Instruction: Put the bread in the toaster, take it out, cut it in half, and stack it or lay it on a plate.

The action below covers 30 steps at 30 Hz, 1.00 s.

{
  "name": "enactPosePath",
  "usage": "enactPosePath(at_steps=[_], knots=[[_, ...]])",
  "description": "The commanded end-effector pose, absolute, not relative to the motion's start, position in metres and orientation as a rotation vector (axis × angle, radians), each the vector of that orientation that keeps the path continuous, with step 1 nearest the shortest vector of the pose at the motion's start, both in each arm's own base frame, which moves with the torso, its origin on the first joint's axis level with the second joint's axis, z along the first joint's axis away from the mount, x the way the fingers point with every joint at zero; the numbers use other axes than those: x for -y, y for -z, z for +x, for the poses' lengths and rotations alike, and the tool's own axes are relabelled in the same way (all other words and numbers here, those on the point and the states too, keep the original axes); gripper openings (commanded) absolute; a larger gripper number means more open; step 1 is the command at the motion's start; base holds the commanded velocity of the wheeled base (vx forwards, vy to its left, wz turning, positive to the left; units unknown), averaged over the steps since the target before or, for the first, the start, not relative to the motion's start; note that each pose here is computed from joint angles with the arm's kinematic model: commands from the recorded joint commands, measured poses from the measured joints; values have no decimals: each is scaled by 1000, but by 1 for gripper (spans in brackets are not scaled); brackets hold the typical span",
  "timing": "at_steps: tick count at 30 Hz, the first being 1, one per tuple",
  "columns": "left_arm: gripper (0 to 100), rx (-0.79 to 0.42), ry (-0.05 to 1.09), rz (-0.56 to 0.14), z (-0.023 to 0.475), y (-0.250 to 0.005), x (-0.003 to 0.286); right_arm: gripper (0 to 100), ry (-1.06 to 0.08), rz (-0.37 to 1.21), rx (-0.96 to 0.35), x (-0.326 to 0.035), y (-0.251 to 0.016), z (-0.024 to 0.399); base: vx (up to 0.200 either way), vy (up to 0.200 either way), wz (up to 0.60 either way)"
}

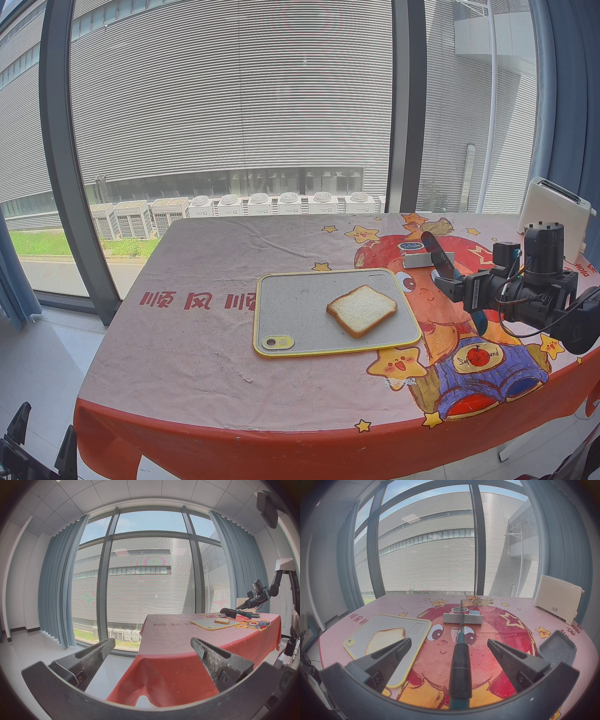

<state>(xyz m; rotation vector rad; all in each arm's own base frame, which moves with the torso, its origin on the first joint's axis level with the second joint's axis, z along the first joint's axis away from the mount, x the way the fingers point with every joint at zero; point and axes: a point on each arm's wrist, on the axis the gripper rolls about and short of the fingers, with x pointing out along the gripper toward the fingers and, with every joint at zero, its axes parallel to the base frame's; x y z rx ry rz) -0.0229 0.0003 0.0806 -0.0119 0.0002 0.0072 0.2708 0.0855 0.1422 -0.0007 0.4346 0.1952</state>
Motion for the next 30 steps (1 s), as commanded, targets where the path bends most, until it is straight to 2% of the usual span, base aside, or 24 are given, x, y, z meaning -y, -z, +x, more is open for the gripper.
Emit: enactPosePath(at_steps=[1, 30], knots=[[100, -5, -8, -12, -23, -75, 0, 100, -196, -2, -438, -86, -141, 271, 0, 0, 0], [100, -5, -8, -12, -23, -75, 0, 100, -207, -27, -463, -89, -135, 265, 0, 0, 0]])
